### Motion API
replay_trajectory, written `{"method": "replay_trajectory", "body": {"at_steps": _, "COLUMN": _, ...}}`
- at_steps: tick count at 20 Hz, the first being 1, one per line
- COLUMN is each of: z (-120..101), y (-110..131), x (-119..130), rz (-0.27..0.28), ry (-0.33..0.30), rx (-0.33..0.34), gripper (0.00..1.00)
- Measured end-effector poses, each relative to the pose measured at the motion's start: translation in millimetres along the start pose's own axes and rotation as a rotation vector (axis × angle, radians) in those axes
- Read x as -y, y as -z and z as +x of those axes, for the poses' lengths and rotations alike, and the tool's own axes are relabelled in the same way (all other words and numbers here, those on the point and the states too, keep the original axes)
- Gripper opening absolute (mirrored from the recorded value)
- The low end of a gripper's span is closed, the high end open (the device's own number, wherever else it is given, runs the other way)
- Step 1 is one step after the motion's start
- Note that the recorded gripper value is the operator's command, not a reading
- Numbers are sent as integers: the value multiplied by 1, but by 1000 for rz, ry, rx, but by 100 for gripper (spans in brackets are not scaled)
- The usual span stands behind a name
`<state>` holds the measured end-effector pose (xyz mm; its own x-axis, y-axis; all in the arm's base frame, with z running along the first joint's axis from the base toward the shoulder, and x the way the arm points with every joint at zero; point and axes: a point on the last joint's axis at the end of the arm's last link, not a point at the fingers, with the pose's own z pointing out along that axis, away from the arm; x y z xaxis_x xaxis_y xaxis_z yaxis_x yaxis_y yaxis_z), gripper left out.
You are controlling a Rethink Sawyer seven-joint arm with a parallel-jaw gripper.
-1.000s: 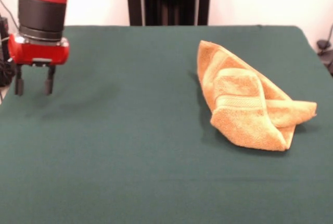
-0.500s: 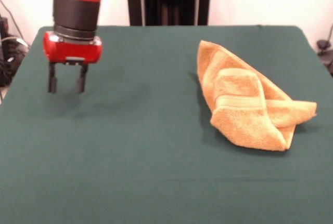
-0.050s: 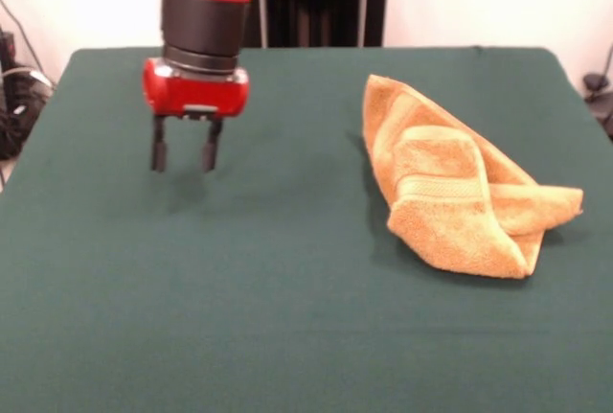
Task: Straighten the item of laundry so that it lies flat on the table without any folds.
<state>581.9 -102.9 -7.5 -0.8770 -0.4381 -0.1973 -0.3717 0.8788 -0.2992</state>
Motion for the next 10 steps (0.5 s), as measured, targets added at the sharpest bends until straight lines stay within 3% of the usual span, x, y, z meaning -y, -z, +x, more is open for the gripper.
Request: {"method": "replay_trajectory", "body": {"at_steps": 10, "z": -29, "y": 26, "x": -61, "rz": -16, "ry": -36, "rx": -16, "gripper": 100}}
